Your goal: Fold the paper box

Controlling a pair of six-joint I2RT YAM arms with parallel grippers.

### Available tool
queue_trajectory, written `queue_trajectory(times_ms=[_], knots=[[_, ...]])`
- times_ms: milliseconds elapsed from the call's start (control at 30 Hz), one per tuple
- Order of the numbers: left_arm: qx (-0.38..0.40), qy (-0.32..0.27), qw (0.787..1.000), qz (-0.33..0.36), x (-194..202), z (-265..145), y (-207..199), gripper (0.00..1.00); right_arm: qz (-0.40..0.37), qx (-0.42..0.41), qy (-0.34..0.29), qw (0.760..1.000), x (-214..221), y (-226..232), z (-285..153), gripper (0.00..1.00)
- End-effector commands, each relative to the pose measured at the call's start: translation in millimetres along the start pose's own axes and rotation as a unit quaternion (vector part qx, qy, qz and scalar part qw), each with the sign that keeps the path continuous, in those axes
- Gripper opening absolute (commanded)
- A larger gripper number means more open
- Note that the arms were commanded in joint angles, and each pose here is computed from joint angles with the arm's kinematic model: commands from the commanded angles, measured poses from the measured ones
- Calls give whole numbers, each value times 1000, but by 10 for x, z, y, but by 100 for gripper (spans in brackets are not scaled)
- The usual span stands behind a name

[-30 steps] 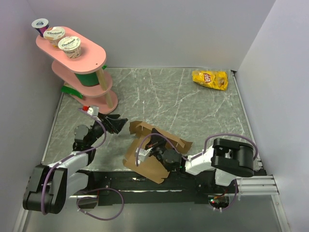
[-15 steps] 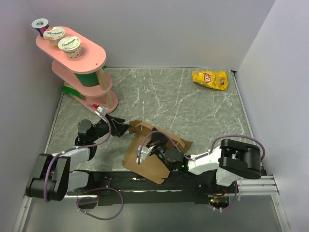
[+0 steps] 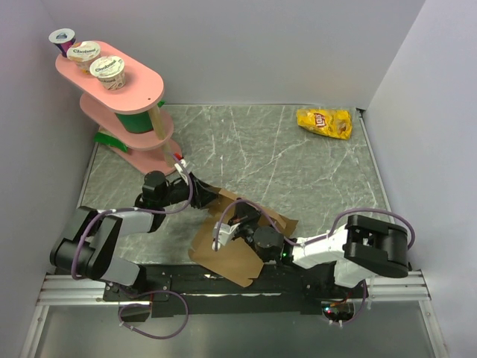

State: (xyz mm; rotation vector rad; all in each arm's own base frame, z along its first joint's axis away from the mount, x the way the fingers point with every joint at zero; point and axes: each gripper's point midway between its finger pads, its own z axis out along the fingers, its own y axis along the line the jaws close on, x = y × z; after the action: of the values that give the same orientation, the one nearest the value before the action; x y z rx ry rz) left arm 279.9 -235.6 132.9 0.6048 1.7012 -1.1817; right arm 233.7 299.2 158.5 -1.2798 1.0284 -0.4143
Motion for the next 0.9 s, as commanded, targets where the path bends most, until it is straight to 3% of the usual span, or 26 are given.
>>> queue_trajectory(times_ms=[0,267,400,433,467,533,600,633,667,733,767,867], knots=[[-14,7,999,35,-3,41,21,48,54,22,-13,998,-75,-253,8,0],[-40,9,998,44,71,14,-63,38,109,13,-11,994,-80,-370,16,0],[-46,-7,998,53,19,37,-112,20,115,5,-9,993,-88,-325,36,0],[-51,-12,997,54,6,51,-112,12,121,10,-4,993,-80,-336,46,1],[-57,-19,997,56,-9,65,-112,9,127,17,2,992,-74,-353,65,20],[-101,-39,993,47,-8,65,-44,1,154,37,14,987,-83,-467,90,48],[-154,-76,984,48,-81,26,43,1,176,32,16,984,-131,-567,86,70],[-169,-88,980,50,-109,1,70,1,219,28,17,975,-155,-589,90,74],[-185,-113,975,56,-203,-36,85,1,229,9,36,973,-98,-587,51,85],[-230,-147,960,56,-257,-162,179,1,303,21,30,952,-210,-799,44,91],[-233,-166,956,66,-342,-198,171,1,319,17,34,947,-247,-909,-8,91],[-253,-194,944,89,-463,-294,156,1,431,25,49,900,-320,-1126,-75,90]])
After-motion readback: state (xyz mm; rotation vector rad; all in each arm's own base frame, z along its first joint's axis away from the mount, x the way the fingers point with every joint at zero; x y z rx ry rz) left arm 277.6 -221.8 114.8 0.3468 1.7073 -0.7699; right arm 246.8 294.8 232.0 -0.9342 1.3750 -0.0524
